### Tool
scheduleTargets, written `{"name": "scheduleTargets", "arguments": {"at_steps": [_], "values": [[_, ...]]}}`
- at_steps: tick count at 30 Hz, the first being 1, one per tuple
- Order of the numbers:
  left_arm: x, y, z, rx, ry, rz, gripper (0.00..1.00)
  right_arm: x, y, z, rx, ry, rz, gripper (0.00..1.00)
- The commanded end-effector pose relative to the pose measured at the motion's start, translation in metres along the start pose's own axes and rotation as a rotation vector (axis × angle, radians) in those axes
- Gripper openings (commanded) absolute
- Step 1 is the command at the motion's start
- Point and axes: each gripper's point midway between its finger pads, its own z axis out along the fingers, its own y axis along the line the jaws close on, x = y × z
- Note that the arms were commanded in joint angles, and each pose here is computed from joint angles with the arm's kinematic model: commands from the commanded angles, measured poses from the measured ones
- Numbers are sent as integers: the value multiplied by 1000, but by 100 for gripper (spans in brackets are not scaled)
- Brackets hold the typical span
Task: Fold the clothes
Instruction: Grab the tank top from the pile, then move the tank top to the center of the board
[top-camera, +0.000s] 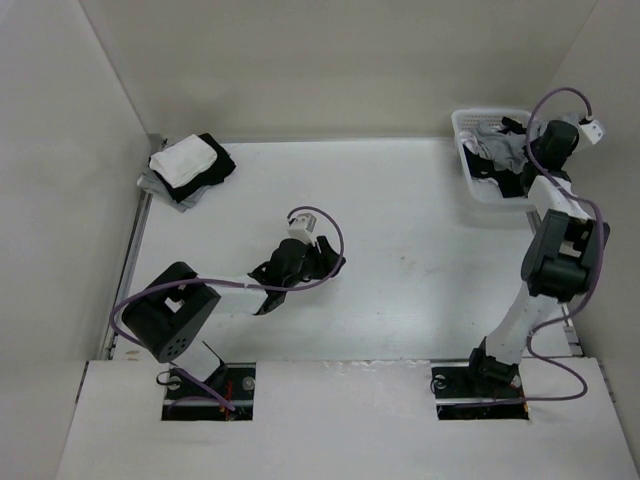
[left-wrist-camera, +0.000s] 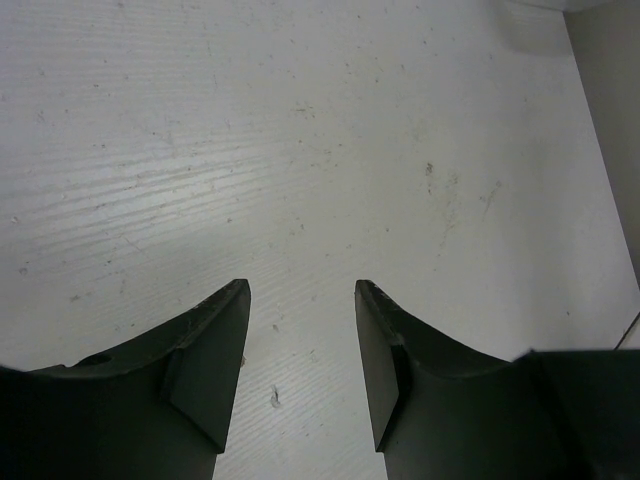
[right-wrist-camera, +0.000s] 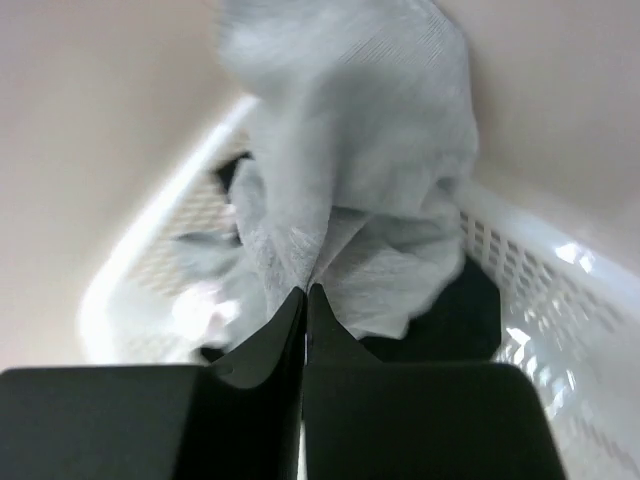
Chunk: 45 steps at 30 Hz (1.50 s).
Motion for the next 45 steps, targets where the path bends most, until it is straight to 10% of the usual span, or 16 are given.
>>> {"name": "scheduleTargets", "arguments": {"at_steps": [1, 13, 22, 29, 32, 39, 41, 45], "values": [[-25, -21, 3, 69, -70, 6, 45, -149, 92, -125, -286, -381, 164, 0], [-65, 8, -18, 13, -186, -72, 44, -220, 205, -436, -956, -480, 287, 0], [-117, 50, -63, -87, -331, -195, 44, -194, 241, -602, -1420, -228, 361, 2], [-124, 89, -94, -187, -382, -274, 44, -6, 291, -499, -1206, 168, 310, 4], [-116, 115, -104, -273, -375, -291, 43, 95, 320, -375, -1005, 316, 256, 9], [-67, 116, -102, -330, -238, -231, 42, 145, 303, -292, -850, 395, 197, 44], [-48, 105, -97, -310, -167, -189, 40, 158, 285, -309, -837, 412, 155, 43], [-2, 52, -86, -211, -33, -8, 34, 222, 211, -348, -743, 516, 58, 0]]}}
